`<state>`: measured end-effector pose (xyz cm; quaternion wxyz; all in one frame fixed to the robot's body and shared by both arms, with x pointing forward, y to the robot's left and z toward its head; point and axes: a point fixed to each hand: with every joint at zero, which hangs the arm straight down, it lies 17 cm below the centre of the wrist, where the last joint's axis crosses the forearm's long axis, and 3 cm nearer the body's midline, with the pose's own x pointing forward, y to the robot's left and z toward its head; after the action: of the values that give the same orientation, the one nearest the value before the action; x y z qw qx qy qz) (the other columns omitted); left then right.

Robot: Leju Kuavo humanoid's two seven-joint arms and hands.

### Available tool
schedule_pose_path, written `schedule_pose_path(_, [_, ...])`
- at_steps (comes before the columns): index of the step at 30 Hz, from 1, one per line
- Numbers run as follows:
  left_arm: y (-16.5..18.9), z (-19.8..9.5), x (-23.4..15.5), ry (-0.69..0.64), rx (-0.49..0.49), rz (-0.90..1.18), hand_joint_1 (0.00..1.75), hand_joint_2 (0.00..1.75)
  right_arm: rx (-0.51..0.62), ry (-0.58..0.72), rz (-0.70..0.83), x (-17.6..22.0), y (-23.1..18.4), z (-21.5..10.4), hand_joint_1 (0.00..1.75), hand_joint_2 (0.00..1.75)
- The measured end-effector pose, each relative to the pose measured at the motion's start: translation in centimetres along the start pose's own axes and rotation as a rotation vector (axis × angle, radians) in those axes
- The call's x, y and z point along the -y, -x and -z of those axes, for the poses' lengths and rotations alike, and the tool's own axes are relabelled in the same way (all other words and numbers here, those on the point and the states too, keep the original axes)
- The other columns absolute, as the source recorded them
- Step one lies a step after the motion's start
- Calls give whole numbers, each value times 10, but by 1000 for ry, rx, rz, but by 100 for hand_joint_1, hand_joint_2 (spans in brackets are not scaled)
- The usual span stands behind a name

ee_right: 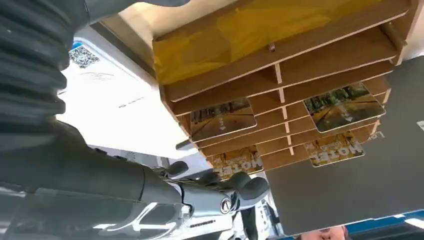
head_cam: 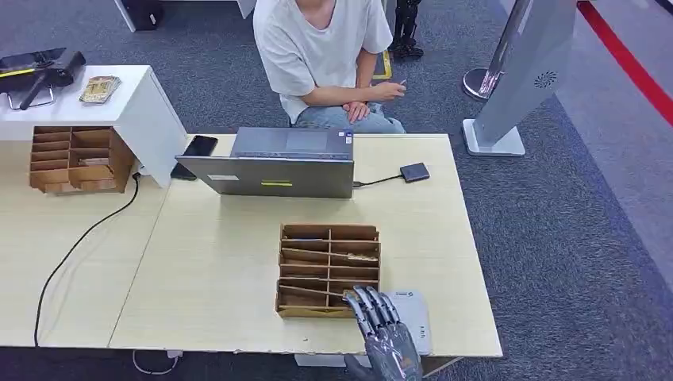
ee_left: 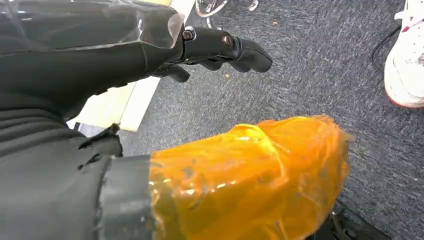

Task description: Pass the card to the sensor for recognition and then transmit it.

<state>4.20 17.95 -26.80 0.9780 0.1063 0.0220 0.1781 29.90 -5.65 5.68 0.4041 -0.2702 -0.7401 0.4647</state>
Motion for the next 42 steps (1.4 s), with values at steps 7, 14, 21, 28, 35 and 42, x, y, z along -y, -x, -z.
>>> schedule_pose_path(7, [-1,0,0,2,6,1,0,0,7,10,1,3,-1,6,12,175])
schedule_pose_path(14, [-1,0,0,3,7,2,0,0,15,18,-1,5,-2,9,19,175])
schedule_pose_path(21, [-1,0,1,7,8,3,0,0,27,21,-13,7,-3,10,28,175])
schedule_pose_path(28, [-2,0,1,8,9,6,0,0,26,26,-17,8,-1,12,31,175])
schedule_pose_path(35, [-2,0,1,9,10,7,0,0,17,31,-24,11,3,15,35,175])
schedule_pose_path(42, [-2,0,1,11,11,9,0,0,8,35,-30,12,8,17,42,175])
